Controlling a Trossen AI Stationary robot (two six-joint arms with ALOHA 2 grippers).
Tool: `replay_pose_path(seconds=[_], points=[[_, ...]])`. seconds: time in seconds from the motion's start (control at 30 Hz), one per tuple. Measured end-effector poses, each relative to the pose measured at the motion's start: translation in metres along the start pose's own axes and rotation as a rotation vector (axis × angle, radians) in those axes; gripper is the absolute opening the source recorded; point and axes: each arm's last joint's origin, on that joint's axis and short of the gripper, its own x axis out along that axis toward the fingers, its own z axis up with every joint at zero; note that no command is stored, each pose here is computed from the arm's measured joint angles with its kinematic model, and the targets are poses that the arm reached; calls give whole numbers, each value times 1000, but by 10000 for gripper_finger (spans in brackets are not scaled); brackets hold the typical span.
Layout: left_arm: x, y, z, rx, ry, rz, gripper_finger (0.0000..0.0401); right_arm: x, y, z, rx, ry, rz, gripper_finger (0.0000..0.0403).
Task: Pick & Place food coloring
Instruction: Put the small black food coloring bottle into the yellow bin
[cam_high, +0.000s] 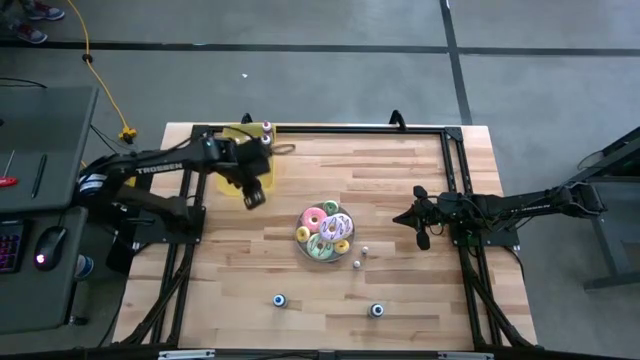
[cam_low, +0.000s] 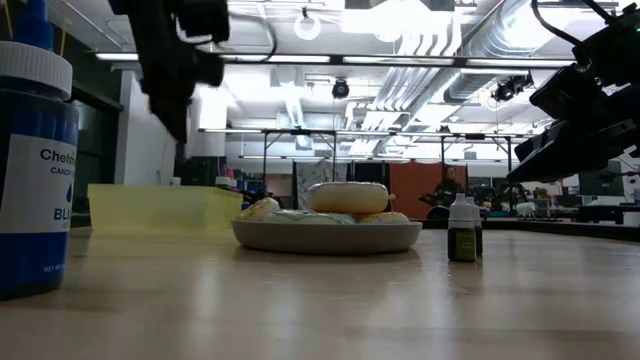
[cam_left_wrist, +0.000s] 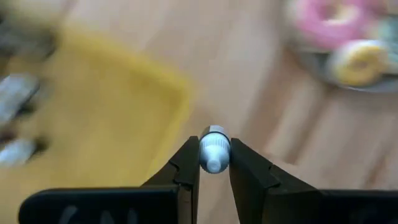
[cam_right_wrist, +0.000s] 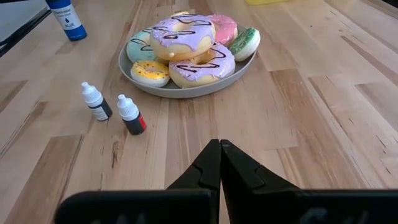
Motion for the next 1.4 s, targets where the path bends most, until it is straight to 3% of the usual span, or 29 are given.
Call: replay_pose_path(seconds=[0.2, 0.43, 0.63, 0.9, 1.4], points=[[5, 42, -7, -234, 41, 180, 56, 0, 0, 0, 0, -1, 0, 0], [19, 72, -14, -359, -2, 259, 56, 0, 0, 0, 0, 0, 0, 0], [40, 78, -22, -382, -53, 274, 56, 0, 0, 0, 0, -1, 0, 0], [57, 83, -26, -418, -30, 401, 56, 0, 0, 0, 0, -1, 0, 0], [88, 89, -17, -439, 4, 428, 56, 0, 0, 0, 0, -1, 0, 0]])
